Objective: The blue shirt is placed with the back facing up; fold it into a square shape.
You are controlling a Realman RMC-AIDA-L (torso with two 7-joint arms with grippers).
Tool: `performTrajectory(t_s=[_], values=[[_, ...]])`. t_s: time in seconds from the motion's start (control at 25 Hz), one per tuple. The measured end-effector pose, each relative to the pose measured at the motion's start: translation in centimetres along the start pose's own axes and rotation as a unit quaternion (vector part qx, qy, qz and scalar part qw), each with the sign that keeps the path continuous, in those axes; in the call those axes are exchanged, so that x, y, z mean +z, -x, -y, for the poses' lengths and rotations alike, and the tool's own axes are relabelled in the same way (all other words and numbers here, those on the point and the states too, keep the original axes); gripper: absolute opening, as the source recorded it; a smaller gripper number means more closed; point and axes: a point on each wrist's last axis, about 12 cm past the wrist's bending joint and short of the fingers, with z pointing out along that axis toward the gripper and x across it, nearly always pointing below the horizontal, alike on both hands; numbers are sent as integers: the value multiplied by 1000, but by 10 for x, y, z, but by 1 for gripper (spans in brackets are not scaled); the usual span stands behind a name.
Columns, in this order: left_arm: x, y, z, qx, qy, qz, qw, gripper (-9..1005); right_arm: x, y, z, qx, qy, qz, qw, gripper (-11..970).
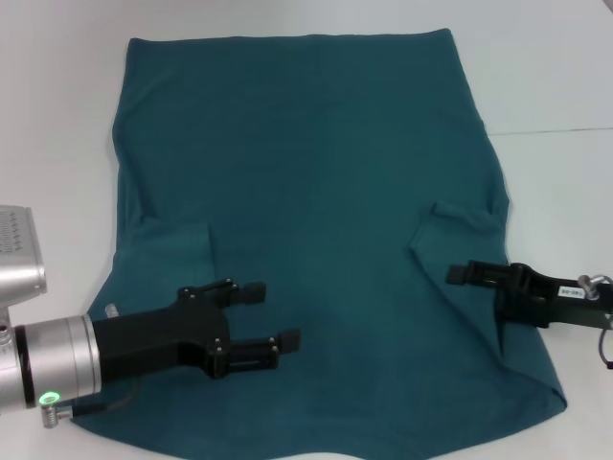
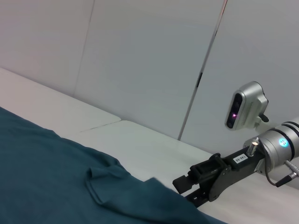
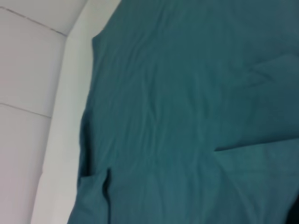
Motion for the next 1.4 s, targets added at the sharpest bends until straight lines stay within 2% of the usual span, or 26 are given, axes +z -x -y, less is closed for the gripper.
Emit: performTrajectory(t_s=[0.36, 0.52, 0.92, 1.2, 1.4], values=[[0, 0, -1, 0, 5, -1, 1000, 889, 28, -8, -25, -42, 39, -36, 998, 844], [1, 0, -2, -1, 8, -2, 1000, 889, 32, -11, -29, -49, 43, -50, 997, 844], [-1, -1, -3, -7, 14, 0, 1000, 889, 16, -2, -26, -59, 56, -21, 996, 846], [-7, 1, -5, -30, 25, 3, 999, 889, 6, 11, -32, -124, 91, 33, 987, 847], [-20, -1, -10, -50, 55, 22, 997, 888, 6, 14, -34, -166, 98, 52, 980, 848]])
